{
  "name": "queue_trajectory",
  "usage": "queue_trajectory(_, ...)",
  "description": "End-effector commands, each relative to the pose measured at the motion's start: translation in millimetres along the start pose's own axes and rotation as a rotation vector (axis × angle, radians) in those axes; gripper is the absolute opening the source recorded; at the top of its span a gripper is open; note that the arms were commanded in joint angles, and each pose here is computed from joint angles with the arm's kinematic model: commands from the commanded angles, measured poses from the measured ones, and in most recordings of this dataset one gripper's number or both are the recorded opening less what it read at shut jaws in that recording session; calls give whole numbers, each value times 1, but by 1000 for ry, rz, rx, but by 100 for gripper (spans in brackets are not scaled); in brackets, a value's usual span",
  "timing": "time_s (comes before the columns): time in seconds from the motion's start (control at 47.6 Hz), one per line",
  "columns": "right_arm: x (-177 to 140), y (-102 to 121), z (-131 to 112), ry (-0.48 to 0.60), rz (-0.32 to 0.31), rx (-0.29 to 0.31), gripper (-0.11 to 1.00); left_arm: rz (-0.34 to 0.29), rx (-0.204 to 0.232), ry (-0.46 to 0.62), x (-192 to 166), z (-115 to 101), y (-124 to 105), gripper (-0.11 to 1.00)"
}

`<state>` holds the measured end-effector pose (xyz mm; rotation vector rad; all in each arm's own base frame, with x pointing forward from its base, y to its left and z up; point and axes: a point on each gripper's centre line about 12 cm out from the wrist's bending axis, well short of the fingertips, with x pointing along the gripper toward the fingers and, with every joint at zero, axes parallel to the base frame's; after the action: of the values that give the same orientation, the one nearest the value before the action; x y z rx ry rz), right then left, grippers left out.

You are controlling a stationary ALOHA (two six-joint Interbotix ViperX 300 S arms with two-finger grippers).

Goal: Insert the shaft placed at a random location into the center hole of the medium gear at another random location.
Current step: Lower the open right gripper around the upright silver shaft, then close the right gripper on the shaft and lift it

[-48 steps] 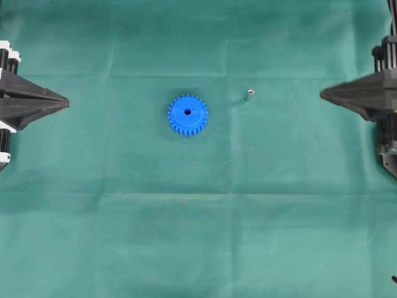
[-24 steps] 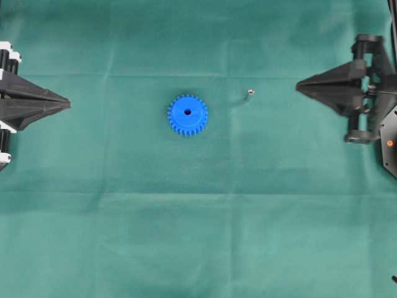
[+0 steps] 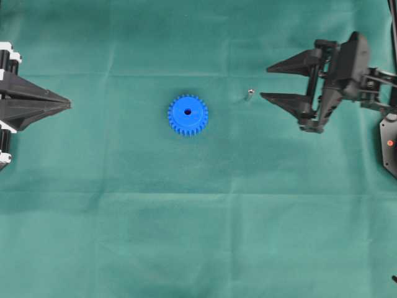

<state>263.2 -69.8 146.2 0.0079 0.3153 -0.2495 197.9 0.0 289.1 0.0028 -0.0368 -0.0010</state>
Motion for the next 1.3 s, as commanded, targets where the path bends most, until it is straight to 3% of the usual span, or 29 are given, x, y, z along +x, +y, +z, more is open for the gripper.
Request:
queue_trajectory(0.0,8,-3,-2,-23,-10,-13,75,4,3,-26,2,10,1,0)
queue_trajectory(0.399,33,-2,-36,45,-9,-6,75,13,4,-8,3,6,3,0)
queue_trajectory(0.903,41,-3,-40,57,-13,-2,73,13,2,5,3,4,3,0)
queue_trajectory(0.966,43,-3,-39,56,-13,-2,67,13,2,5,3,4,3,0)
queue_trajectory(1.155,43,-3,-40,60,-12,-6,17,13,2,3,3,5,3,0)
queue_trajectory(1.281,43,-3,-40,63,-12,-6,13,13,2,2,2,5,3,0)
